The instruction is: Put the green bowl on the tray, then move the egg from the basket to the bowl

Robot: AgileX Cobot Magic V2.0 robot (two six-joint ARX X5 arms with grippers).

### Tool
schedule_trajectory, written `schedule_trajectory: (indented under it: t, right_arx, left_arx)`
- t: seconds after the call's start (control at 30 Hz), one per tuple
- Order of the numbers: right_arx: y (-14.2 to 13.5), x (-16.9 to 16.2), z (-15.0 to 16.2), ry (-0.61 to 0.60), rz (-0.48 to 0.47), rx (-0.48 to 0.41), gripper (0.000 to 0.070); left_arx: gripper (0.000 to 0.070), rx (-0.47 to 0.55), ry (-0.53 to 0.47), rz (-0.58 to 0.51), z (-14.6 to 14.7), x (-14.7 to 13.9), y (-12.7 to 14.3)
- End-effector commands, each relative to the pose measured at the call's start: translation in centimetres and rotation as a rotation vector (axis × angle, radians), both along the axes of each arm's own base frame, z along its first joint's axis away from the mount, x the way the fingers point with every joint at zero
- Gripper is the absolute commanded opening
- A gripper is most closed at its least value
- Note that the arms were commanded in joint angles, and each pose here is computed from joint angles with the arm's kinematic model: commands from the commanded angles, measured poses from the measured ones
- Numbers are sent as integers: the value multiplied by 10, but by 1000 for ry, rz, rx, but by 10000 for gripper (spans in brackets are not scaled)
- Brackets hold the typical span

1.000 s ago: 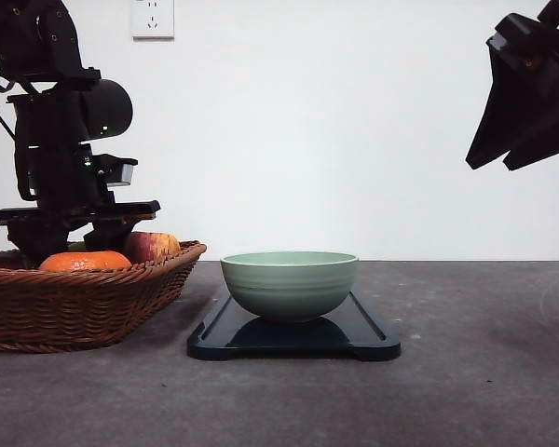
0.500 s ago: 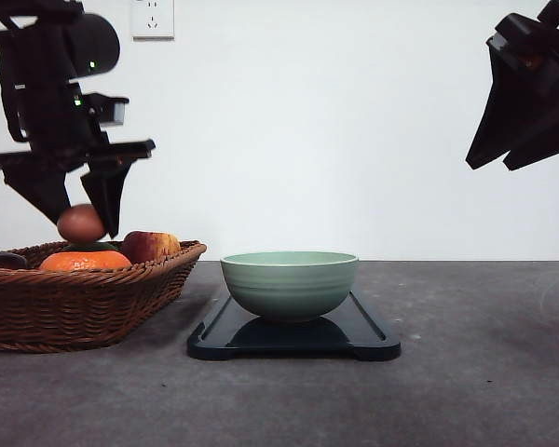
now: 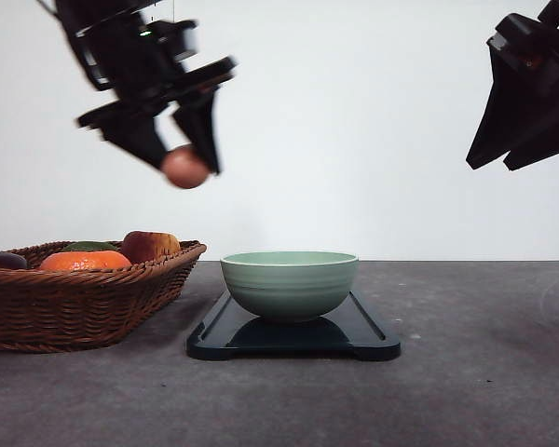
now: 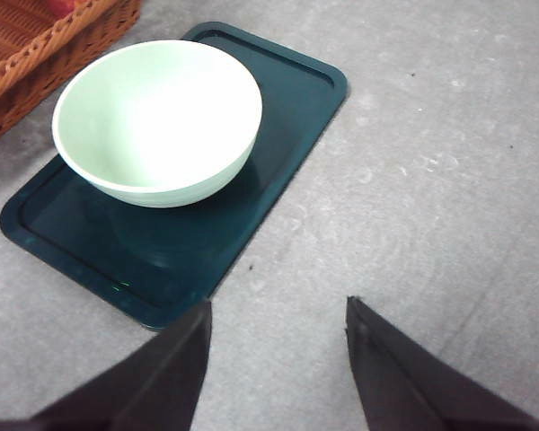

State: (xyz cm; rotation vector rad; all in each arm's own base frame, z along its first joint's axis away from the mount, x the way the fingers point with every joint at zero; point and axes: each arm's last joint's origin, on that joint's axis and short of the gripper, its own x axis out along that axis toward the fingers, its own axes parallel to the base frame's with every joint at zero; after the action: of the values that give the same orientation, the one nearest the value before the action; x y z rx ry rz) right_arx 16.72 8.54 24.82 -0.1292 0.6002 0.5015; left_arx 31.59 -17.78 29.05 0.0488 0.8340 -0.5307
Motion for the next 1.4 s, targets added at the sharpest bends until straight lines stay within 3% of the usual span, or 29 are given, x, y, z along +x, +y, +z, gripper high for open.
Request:
schedule_trajectory:
  t: [0.0, 0.2, 0.47, 0.8, 1.37]
  right_arx:
    - [1, 1, 1, -7, 7, -1, 287]
    - [1, 1, 0, -4, 7, -2, 287]
    - [1, 0, 0, -1, 7, -4, 287]
    - [1, 0, 0, -1, 7, -4, 287]
    - [1, 0, 0, -1, 6, -4, 286]
  left_arx:
    - [260, -26, -38, -24, 4, 2, -12]
    - [265, -53, -81, -90, 2, -4, -37]
    - [264, -34, -52, -115, -29, 6, -58]
    - [265, -12, -19, -124, -68, 20, -73]
    - [265, 22, 6, -138, -105, 27, -87]
